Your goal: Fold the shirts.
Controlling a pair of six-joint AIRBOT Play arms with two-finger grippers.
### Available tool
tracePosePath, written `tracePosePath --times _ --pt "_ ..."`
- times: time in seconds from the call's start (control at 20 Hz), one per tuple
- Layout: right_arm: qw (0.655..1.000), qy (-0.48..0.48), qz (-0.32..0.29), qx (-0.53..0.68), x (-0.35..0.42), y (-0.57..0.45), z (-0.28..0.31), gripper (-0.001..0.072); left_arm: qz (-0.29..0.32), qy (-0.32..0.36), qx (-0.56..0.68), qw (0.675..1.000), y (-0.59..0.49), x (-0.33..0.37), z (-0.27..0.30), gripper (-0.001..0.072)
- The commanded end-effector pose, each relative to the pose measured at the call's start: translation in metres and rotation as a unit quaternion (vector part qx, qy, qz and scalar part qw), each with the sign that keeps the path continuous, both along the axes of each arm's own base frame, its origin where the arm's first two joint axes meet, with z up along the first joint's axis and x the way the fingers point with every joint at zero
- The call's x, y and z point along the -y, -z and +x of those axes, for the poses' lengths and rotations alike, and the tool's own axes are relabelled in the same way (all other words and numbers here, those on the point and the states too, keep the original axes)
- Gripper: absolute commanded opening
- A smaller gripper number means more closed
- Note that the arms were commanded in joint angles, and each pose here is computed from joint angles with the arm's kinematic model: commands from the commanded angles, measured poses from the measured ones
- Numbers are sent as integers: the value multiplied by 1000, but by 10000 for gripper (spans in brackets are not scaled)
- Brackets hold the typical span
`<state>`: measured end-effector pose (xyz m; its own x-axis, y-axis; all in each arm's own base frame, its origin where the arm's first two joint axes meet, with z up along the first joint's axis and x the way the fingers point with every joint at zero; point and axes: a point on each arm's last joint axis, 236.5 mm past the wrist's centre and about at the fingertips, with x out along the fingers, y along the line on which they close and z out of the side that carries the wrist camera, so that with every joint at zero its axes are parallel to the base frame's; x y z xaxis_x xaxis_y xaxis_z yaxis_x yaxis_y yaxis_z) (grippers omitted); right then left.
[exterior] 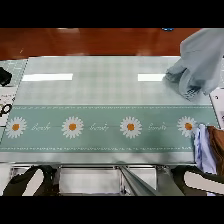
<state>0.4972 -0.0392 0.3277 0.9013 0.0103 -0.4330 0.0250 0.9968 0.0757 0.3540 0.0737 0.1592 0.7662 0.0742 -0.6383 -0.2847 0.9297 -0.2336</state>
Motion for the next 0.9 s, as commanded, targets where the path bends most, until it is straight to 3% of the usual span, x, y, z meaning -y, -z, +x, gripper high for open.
tracePosePath --times 0.0,0.45,0.65,0.85 --pt "991 -78 -18 106 -78 -93 -33 22 -28 35 9 999 -4 24 -11 503" --pt "954 -252 -11 162 -241 -128 -104 22 -128 68 -20 989 53 75 -44 503" --pt "943 -329 23 40 -319 -34 -115 22 -144 73 -15 987 51 82 -47 503" --pt "900 -416 51 -121 -416 104 -140 22 -148 78 -25 986 54 85 -50 503"
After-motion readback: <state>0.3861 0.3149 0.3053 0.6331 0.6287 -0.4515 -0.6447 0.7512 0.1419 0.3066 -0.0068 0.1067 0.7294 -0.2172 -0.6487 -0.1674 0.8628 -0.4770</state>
